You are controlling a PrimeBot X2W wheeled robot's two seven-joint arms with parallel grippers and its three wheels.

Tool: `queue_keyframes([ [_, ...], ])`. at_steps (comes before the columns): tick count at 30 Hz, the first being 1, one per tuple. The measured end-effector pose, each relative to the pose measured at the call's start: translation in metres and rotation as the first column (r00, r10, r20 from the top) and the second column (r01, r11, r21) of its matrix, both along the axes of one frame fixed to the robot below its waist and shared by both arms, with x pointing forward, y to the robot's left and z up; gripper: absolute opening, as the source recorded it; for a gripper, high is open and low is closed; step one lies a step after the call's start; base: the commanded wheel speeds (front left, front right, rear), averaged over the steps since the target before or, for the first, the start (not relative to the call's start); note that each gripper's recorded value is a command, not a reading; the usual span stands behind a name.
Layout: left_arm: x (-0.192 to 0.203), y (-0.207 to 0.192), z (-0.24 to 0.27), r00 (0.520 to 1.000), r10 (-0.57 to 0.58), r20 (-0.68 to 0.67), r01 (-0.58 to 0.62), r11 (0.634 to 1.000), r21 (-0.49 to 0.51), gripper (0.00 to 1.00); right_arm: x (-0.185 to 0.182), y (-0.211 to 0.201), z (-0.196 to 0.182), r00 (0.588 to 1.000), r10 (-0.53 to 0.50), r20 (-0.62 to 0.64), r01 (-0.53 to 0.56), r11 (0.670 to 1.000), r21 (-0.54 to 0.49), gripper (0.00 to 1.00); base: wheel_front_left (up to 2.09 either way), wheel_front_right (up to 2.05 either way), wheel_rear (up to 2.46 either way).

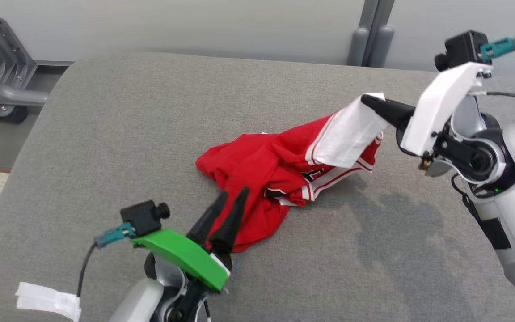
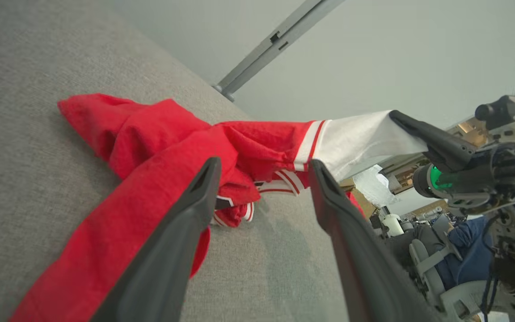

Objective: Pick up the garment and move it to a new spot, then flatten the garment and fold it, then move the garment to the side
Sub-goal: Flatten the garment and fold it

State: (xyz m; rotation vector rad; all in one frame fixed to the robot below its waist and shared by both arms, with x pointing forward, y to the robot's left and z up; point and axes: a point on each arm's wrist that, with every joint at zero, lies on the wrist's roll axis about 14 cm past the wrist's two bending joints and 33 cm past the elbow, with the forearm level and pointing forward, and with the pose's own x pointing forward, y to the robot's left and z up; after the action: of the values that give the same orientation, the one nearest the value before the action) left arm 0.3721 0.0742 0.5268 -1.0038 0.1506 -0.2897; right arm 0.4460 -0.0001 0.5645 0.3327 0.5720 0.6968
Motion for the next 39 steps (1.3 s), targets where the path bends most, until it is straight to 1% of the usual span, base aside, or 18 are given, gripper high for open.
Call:
queue_keyframes([
  [2, -0.011, -0.02, -0.015, 0.995, -0.099, -0.031, 0.101, 0.992, 0.071, 1.0, -0.002, -0.015, -0.013, 0.998, -0.055, -0.034, 0.055, 0.998, 0.019, 0.0, 0.0, 0.0, 0.0],
  [3, -0.015, -0.024, -0.025, 0.99, -0.132, -0.05, 0.137, 0.982, 0.126, 1.0, -0.002, -0.021, -0.016, 0.996, -0.078, -0.04, 0.079, 0.996, 0.032, 0.0, 0.0, 0.0, 0.0],
  [5, -0.021, -0.016, -0.05, 0.984, -0.155, -0.092, 0.175, 0.943, 0.284, 1.0, -0.004, -0.028, -0.02, 0.992, -0.115, -0.048, 0.118, 0.991, 0.062, 0.0, 0.0, 0.0, 0.0],
  [7, -0.025, 0.0, -0.073, 0.978, -0.157, -0.135, 0.2, 0.883, 0.424, 1.0, -0.007, -0.032, -0.022, 0.988, -0.145, -0.058, 0.15, 0.983, 0.105, 0.0, 0.0, 0.0, 0.0],
  [9, -0.024, 0.015, -0.087, 0.976, -0.139, -0.168, 0.206, 0.836, 0.508, 1.0, -0.009, -0.035, -0.024, 0.983, -0.169, -0.067, 0.177, 0.975, 0.137, 0.0, 0.0, 0.0, 0.0],
  [11, -0.026, 0.017, -0.097, 0.971, -0.148, -0.189, 0.23, 0.803, 0.55, 1.0, -0.012, -0.042, -0.027, 0.977, -0.197, -0.077, 0.207, 0.966, 0.158, 0.0, 0.0, 0.0, 0.0],
  [14, -0.033, 0.006, -0.108, 0.957, -0.184, -0.225, 0.28, 0.789, 0.547, 1.0, -0.015, -0.054, -0.036, 0.966, -0.24, -0.092, 0.252, 0.954, 0.165, 0.0, 0.0, 0.0, 0.0],
  [19, -0.041, -0.022, -0.118, 0.933, -0.252, -0.257, 0.354, 0.773, 0.527, 1.0, -0.011, -0.076, -0.043, 0.944, -0.315, -0.095, 0.327, 0.928, 0.18, 0.0, 0.0, 0.0, 0.0],
  [23, -0.044, -0.021, -0.132, 0.918, -0.247, -0.31, 0.384, 0.749, 0.54, 1.0, -0.012, -0.081, -0.049, 0.937, -0.333, -0.106, 0.347, 0.92, 0.183, 0.0, 0.0, 0.0, 0.0],
  [25, -0.044, -0.02, -0.134, 0.919, -0.235, -0.316, 0.378, 0.751, 0.542, 1.0, -0.011, -0.081, -0.051, 0.936, -0.337, -0.106, 0.352, 0.918, 0.186, 0.0, 0.0, 0.0, 0.0],
  [32, -0.043, -0.012, -0.135, 0.929, -0.21, -0.304, 0.356, 0.728, 0.586, 1.0, -0.011, -0.08, -0.051, 0.936, -0.339, -0.098, 0.352, 0.916, 0.193, 0.0, 0.0, 0.0, 0.0],
  [39, -0.043, -0.002, -0.133, 0.94, -0.178, -0.292, 0.327, 0.72, 0.612, 1.0, -0.015, -0.074, -0.053, 0.941, -0.323, -0.102, 0.337, 0.921, 0.196, 0.0, 0.0, 0.0, 0.0],
])
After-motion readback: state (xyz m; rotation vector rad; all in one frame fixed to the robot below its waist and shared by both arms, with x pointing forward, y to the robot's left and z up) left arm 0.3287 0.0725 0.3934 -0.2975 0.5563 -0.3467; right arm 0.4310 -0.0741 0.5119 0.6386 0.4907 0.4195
